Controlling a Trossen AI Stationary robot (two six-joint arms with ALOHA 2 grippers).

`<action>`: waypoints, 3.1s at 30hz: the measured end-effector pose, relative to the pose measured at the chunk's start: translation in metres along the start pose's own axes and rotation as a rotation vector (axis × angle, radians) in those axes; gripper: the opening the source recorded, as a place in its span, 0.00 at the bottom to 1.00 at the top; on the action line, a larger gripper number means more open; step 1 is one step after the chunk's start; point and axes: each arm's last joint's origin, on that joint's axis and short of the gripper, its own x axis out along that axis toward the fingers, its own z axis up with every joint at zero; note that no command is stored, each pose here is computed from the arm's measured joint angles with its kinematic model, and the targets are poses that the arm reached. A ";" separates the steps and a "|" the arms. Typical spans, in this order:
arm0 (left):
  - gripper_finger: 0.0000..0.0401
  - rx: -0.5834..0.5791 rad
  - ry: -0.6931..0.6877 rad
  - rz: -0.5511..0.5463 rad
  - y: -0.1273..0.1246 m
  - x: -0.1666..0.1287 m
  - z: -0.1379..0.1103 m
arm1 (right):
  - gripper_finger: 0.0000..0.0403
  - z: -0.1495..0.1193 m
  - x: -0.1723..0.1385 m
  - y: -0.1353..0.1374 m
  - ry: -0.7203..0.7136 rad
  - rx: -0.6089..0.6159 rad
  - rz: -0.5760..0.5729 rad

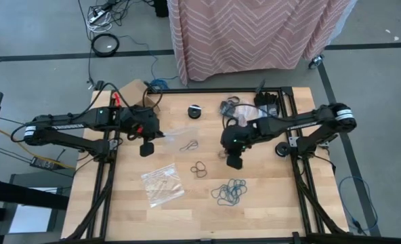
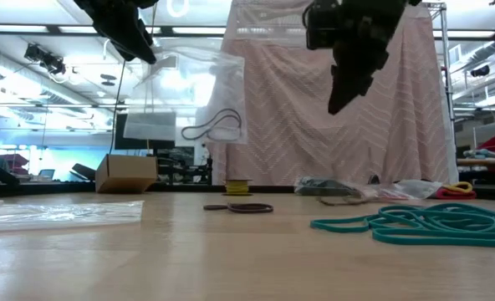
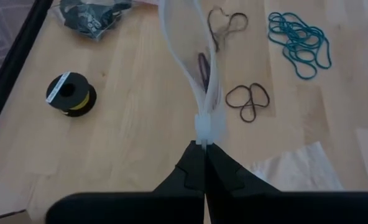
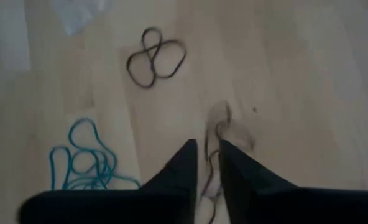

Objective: Sort rubber bands
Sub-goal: Put the violet rubber band into the transparent bag

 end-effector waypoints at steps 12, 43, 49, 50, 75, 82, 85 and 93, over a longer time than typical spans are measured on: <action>0.00 -0.003 -0.001 -0.022 -0.001 0.000 0.000 | 0.37 -0.026 0.049 -0.023 0.087 0.126 -0.055; 0.00 0.008 -0.042 0.010 0.000 0.008 0.008 | 0.01 -0.057 0.079 -0.046 -0.075 0.587 -0.136; 0.00 0.011 -0.032 -0.003 0.000 0.023 0.012 | 0.00 -0.041 0.019 -0.037 -0.327 0.582 -0.039; 0.00 0.011 -0.037 -0.011 0.000 0.026 0.014 | 0.00 -0.040 0.007 -0.036 -0.379 0.583 -0.031; 0.00 -0.003 -0.108 -0.096 -0.002 0.104 0.039 | 0.00 0.051 -0.133 -0.008 -0.966 0.274 -0.013; 0.00 -0.008 -0.089 -0.097 -0.002 0.108 0.037 | 0.00 0.070 -0.108 0.000 -0.928 0.229 0.061; 0.00 -0.008 -0.083 -0.096 -0.002 0.107 0.036 | 0.00 0.073 -0.100 0.003 -0.917 0.239 0.077; 0.00 -0.009 -0.066 -0.097 -0.002 0.107 0.035 | 0.00 0.074 -0.093 0.006 -0.899 0.232 0.086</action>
